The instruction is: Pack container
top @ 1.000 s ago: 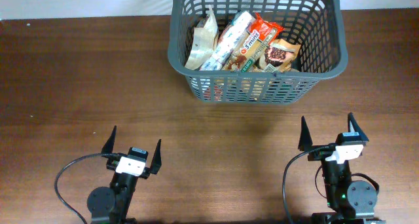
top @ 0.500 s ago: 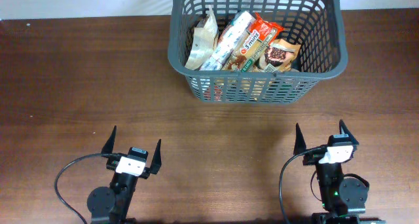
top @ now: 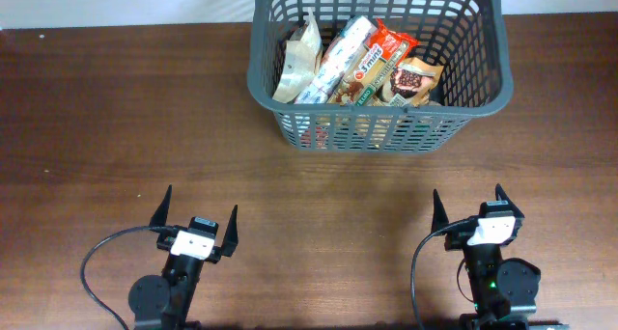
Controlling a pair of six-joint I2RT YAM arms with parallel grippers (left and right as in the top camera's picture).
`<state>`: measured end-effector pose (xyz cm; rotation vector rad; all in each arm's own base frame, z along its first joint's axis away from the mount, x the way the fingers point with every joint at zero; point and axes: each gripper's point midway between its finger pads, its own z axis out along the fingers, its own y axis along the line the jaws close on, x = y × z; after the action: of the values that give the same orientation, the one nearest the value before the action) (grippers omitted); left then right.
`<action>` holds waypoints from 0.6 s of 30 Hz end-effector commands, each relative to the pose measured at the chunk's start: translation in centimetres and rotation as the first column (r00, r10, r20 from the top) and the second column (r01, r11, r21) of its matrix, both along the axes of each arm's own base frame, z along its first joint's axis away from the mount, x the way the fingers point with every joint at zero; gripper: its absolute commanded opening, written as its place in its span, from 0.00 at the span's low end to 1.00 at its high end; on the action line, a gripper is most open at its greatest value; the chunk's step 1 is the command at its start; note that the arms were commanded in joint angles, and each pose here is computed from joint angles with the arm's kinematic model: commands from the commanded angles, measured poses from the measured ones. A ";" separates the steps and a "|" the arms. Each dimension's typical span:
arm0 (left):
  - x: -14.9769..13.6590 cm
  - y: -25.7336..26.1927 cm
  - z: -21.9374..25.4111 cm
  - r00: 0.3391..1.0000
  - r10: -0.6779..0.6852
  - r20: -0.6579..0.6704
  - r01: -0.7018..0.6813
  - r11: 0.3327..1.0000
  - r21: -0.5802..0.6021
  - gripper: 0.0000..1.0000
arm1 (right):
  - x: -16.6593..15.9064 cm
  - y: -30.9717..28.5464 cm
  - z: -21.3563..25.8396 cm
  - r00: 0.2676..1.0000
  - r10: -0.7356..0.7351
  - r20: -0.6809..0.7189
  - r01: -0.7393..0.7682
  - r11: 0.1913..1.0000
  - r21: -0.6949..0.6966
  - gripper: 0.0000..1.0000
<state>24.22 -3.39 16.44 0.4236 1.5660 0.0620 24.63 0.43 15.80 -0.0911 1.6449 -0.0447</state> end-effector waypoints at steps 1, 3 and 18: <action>-0.1 -0.2 -0.2 1.000 -0.009 0.002 0.009 1.000 0.011 0.99 | 0.0 0.4 -0.2 1.000 0.021 0.001 -0.021 1.000 -0.006 0.99; -0.1 -0.2 -0.2 1.000 -0.009 0.002 0.009 1.000 0.011 0.99 | 0.0 0.4 -0.2 1.000 0.017 0.000 -0.017 1.000 -0.006 0.99; -0.1 -0.2 -0.2 1.000 -0.009 0.002 0.009 1.000 0.011 0.99 | 0.0 0.0 -0.2 1.000 -0.007 -0.003 0.007 0.999 0.041 0.99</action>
<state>24.22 -3.39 16.44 0.4236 1.5660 0.0620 24.63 0.41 15.78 -0.0683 1.6467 -0.0252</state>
